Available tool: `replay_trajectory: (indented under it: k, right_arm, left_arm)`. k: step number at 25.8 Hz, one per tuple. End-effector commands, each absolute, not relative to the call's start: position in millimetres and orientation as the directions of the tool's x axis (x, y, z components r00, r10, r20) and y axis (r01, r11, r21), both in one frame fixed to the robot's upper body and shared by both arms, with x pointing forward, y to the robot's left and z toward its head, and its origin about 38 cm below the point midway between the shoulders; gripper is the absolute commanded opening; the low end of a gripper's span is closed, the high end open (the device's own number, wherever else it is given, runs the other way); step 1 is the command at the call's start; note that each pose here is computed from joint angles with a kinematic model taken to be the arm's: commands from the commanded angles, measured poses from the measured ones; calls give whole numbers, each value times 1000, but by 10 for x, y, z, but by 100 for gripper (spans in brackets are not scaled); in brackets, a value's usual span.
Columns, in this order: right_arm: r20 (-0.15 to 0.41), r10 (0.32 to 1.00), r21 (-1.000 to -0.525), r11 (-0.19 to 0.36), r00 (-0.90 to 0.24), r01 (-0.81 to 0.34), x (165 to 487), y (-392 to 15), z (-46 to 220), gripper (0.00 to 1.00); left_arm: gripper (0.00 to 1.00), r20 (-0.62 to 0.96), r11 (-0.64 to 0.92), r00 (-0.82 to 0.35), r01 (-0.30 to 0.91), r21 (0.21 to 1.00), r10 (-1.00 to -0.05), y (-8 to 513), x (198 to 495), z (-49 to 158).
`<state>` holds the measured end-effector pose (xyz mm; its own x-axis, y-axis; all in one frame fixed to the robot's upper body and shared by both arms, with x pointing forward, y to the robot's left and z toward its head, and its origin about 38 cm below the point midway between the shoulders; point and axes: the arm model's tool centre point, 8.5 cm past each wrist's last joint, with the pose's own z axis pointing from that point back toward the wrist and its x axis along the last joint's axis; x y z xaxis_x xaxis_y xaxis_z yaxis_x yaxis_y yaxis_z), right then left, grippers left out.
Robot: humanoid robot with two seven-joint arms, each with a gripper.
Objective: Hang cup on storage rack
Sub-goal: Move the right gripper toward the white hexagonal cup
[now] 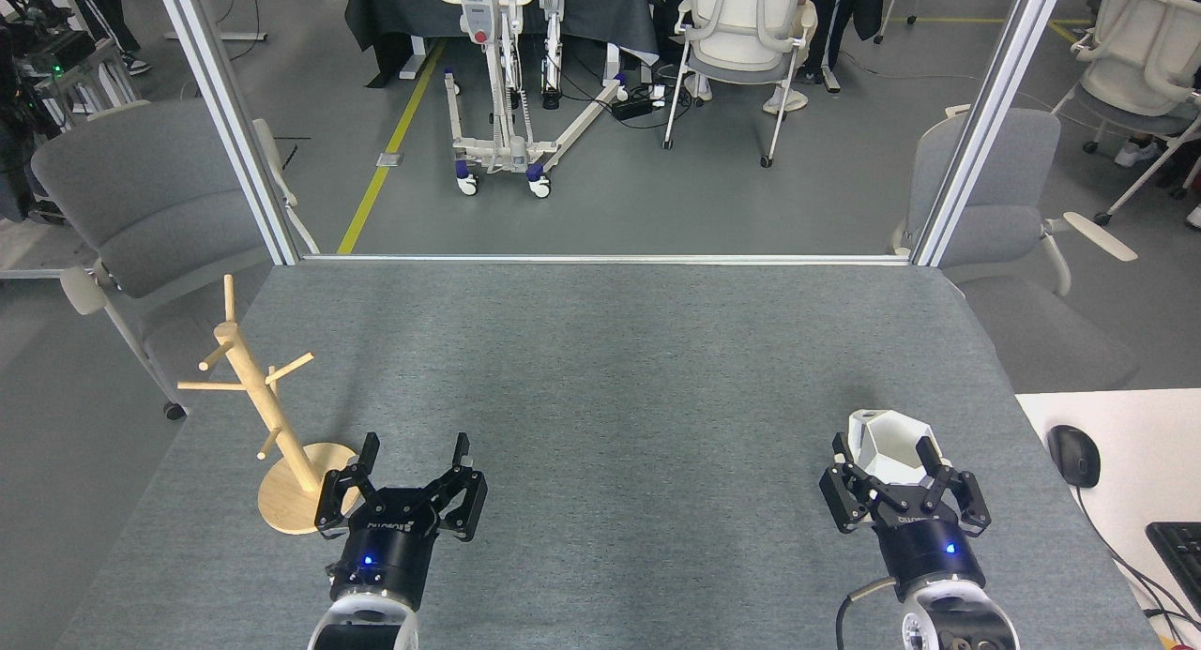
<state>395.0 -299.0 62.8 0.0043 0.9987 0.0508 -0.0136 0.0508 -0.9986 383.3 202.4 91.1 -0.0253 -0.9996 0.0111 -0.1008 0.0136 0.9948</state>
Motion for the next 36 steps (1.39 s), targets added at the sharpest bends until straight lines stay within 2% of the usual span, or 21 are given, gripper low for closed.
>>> replay_trajectory:
  k: [1,6,8,10,15,21,27,36]
  right_arm:
    - [6,999,-1000,7,52,-11,3889,-3360,665,100]
    - [14,1000,-996,15,8,-84,3581,-3566,388,100]
    - [19,1000,-995,20,12,-97,3526,-3646,343,100]
    - [26,999,-990,28,20,-141,3430,-3679,189,100]
    - [28,997,-978,41,69,-207,3404,-3718,-35,100]
    - [27,993,-976,52,117,-211,3602,-3644,-48,100]
    - [-36,992,-974,-8,121,-226,3786,-3374,-58,100]
    - [-46,995,-980,-28,89,-195,3940,-3330,81,100]
  left_arm:
    - [100,9,12,-25,-107,994,-1000,2025,3829,922]
    - [100,10,12,-24,-102,995,-1000,2031,3807,891]
    - [100,10,12,-24,-105,994,-1000,2031,3806,894]
    - [100,11,14,-25,-105,994,-1000,2021,3806,894]
    - [100,11,14,-26,-104,995,-1000,2021,3806,889]
    - [100,11,14,-27,-102,995,-1000,2019,3807,884]
    - [100,8,11,-27,-102,995,-1000,2029,3807,883]
    - [100,7,9,-28,-101,995,-1000,2027,3807,874]
